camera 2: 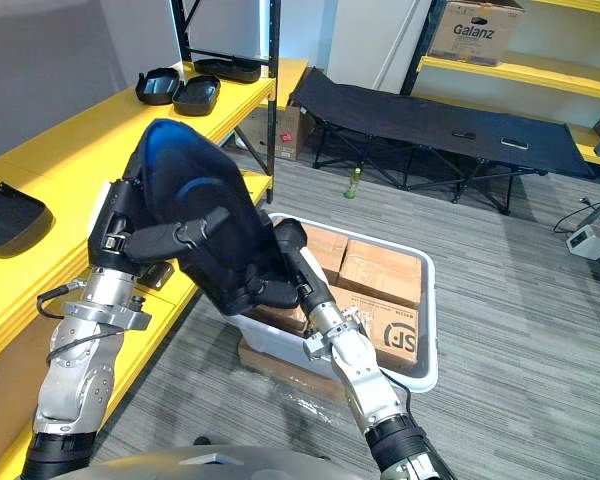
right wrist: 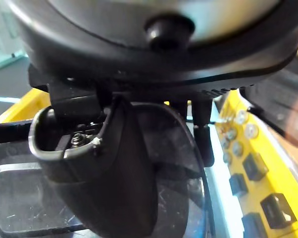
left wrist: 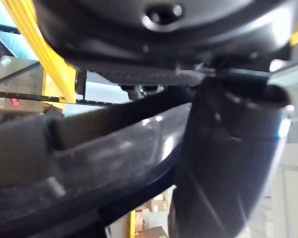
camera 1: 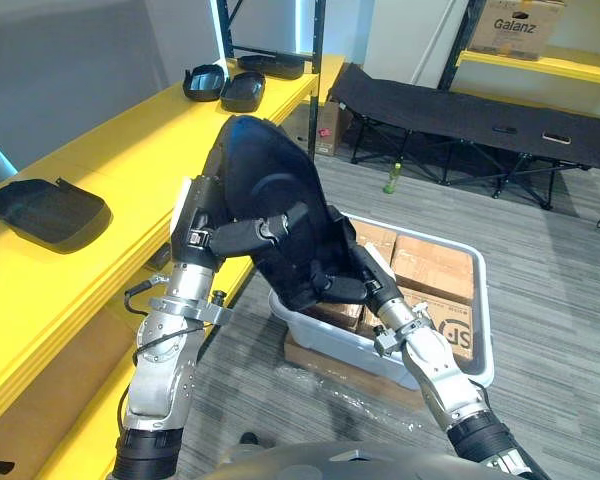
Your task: Walk over and take three plastic housings, then place them on the shelf
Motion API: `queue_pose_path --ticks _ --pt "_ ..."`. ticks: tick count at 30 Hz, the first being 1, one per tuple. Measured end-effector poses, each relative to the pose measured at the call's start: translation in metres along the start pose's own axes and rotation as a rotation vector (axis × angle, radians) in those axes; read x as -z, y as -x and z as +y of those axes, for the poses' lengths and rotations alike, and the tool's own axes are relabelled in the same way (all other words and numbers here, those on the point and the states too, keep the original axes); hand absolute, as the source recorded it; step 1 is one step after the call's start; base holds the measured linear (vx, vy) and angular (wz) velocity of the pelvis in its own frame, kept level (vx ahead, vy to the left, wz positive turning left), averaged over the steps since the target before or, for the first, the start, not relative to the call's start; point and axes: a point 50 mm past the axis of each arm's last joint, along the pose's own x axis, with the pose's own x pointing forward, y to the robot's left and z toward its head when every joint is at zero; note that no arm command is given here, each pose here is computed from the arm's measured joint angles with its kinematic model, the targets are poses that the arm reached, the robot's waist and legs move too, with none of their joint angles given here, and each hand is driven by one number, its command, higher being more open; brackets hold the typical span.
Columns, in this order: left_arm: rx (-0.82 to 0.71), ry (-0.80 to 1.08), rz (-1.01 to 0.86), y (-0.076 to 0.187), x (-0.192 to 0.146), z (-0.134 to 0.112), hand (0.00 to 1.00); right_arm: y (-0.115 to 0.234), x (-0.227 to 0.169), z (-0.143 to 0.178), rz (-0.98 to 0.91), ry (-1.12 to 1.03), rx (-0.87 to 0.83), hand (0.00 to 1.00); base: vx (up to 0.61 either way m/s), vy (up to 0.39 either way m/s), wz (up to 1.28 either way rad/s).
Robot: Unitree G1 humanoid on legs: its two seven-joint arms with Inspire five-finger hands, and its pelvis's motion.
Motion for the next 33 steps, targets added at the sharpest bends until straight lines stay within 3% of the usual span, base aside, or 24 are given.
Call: queue_pose_path --ticks 8,13,21,33 --pt "0.004 -0.032 0.049 0.003 0.003 0.006 1.0 0.003 -0.002 -0.025 -0.008 0.005 0.148 0.0 0.0 0.0 0.0" --pt "-0.025 0.107 0.086 0.012 0.014 0.016 1.0 0.005 -0.003 -0.03 -0.007 0.013 0.145 0.0 0.0 0.0 -0.03" --pt "0.006 0.224 0.188 0.024 0.04 0.024 1.0 0.005 -0.002 -0.026 -0.001 0.015 0.109 0.0 0.0 0.0 0.0" --pt "0.104 0.285 0.275 0.028 0.06 0.008 1.0 0.002 0.001 -0.009 0.007 0.011 0.078 0.0 0.0 0.0 0.0"
